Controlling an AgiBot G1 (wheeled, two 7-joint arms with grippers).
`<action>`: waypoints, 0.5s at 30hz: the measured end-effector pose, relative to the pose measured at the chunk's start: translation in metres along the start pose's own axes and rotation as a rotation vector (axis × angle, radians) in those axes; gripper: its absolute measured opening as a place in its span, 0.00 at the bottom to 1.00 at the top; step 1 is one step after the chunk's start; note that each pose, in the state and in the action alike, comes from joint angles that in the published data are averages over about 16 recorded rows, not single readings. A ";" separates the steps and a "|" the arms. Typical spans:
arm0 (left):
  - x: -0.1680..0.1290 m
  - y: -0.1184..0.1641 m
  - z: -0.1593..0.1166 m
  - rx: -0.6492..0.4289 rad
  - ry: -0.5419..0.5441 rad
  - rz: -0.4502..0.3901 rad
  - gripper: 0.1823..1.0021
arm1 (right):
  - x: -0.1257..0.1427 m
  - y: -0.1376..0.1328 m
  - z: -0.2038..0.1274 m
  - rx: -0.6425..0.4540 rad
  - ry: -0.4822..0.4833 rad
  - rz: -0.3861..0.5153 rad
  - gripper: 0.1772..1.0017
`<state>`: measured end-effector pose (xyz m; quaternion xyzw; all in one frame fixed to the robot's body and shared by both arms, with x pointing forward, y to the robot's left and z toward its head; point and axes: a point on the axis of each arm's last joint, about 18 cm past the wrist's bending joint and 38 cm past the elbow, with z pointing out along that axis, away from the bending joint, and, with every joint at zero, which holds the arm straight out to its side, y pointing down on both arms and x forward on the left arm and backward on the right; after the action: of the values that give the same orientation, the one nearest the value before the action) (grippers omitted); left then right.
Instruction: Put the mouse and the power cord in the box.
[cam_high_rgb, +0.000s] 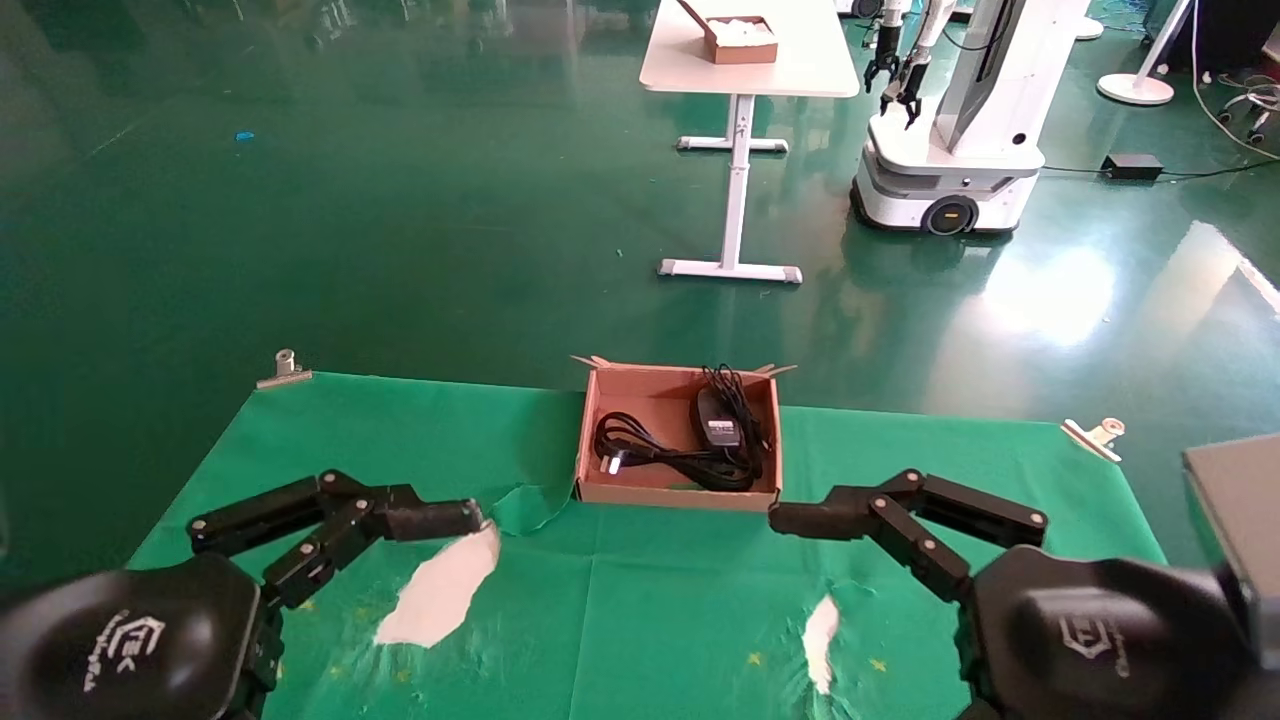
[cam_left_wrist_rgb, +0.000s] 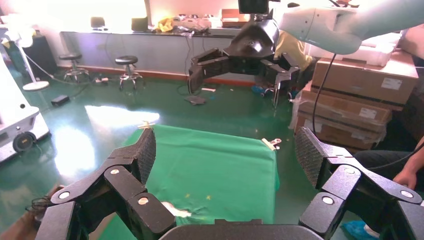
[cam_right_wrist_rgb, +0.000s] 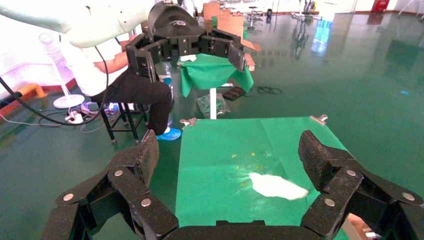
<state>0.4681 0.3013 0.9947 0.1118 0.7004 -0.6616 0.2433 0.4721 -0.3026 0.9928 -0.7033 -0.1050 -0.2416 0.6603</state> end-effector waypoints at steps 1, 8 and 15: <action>0.001 -0.001 -0.001 0.003 0.003 0.004 1.00 | 0.000 0.000 0.000 0.000 0.000 0.000 1.00; 0.002 -0.002 -0.001 0.005 0.004 0.005 1.00 | 0.000 0.000 0.000 0.000 0.000 0.000 1.00; -0.002 0.002 0.001 -0.005 -0.004 -0.005 1.00 | 0.001 0.001 0.000 -0.003 0.003 0.001 1.00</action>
<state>0.4706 0.3010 0.9937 0.1081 0.7019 -0.6606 0.2433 0.4736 -0.3024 0.9924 -0.7039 -0.1034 -0.2426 0.6596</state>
